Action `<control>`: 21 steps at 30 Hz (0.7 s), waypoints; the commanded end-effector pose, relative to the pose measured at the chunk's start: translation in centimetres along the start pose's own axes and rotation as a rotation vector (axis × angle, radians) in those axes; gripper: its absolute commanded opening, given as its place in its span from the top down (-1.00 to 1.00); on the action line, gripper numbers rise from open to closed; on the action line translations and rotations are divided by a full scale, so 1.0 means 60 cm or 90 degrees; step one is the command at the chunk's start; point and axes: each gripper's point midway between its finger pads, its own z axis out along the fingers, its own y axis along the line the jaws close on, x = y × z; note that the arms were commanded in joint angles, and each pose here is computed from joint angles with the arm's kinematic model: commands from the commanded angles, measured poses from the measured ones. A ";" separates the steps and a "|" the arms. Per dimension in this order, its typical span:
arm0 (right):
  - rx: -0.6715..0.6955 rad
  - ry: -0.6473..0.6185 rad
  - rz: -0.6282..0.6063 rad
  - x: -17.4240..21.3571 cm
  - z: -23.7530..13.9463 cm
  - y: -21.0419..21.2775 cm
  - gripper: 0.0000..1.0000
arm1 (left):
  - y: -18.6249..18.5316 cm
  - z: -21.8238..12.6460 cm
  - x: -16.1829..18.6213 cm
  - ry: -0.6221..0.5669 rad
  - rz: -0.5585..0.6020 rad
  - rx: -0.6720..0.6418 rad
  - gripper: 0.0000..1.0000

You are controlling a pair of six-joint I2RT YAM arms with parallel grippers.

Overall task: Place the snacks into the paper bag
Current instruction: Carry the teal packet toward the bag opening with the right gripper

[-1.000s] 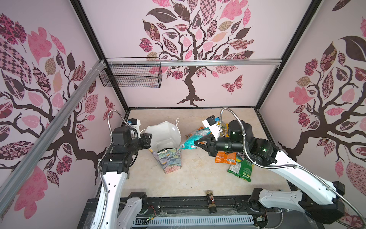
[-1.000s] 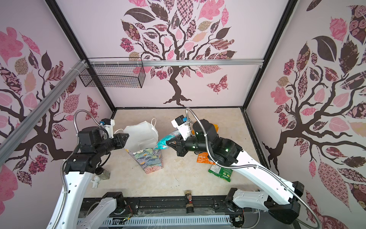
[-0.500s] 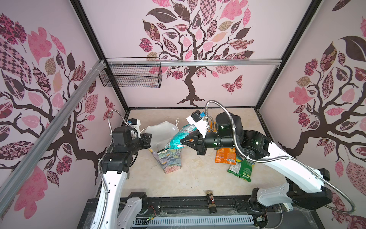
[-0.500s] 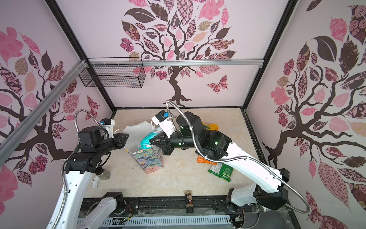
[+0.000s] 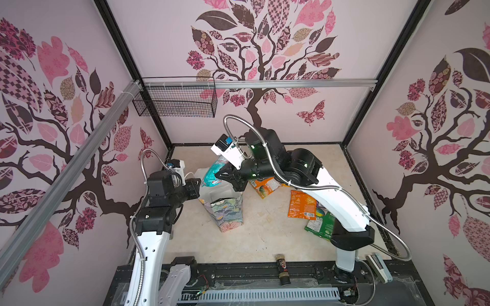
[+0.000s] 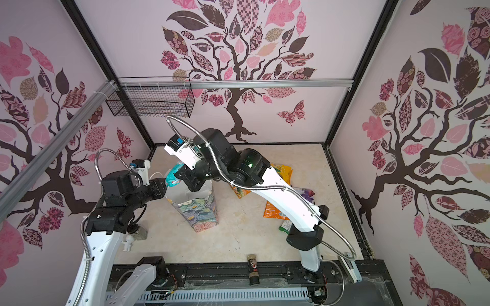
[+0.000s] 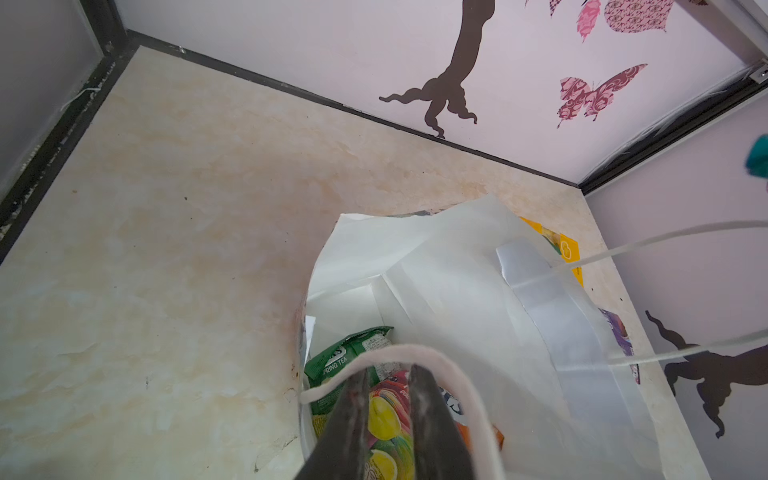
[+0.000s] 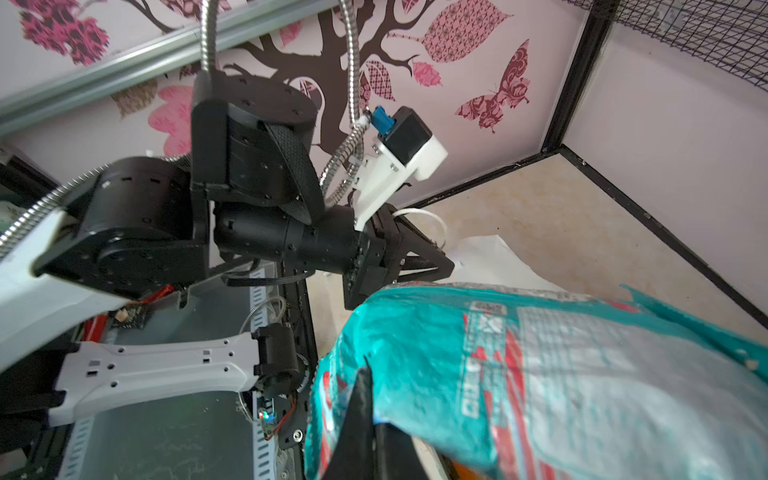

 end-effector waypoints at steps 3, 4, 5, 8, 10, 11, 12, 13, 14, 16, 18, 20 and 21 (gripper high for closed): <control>-0.003 0.072 -0.077 0.043 -0.001 0.000 1.00 | 0.004 0.003 0.003 -0.004 -0.008 0.011 0.55; -0.010 0.075 -0.081 0.047 0.000 0.001 1.00 | 0.005 0.003 0.003 -0.004 -0.009 0.010 0.55; -0.016 0.080 -0.086 0.052 0.002 0.002 1.00 | 0.005 0.004 0.003 -0.004 -0.008 0.010 0.54; -0.011 0.086 -0.091 0.059 0.017 -0.008 1.00 | 0.007 0.007 0.005 0.002 -0.008 0.008 0.54; -0.006 0.081 -0.088 0.057 0.030 -0.015 1.00 | 0.009 0.009 0.006 0.007 -0.008 0.004 0.55; 0.001 0.078 -0.087 0.056 0.039 -0.021 1.00 | 0.010 0.011 0.009 0.011 -0.010 0.003 0.55; 0.008 0.077 -0.086 0.056 0.047 -0.026 1.00 | 0.011 0.012 0.009 0.011 -0.011 0.002 0.56; 0.018 0.078 -0.087 0.057 0.054 -0.032 1.00 | 0.012 0.012 0.010 0.010 -0.014 0.003 0.56; 0.026 0.081 -0.091 0.059 0.062 -0.039 1.00 | 0.012 0.012 0.009 0.006 -0.017 0.008 0.56; 0.045 0.093 -0.096 0.069 0.076 -0.055 1.00 | 0.010 0.012 0.004 -0.004 -0.026 0.021 0.56; 0.051 0.099 -0.094 0.074 0.089 -0.069 1.00 | 0.010 0.011 0.001 -0.003 -0.024 0.021 0.56; 0.051 0.099 -0.083 0.074 0.094 -0.077 1.00 | 0.014 0.011 -0.001 -0.001 -0.025 0.015 0.59; 0.043 0.098 -0.082 0.073 0.093 -0.073 1.00 | 0.015 0.011 -0.001 -0.002 -0.028 0.015 0.59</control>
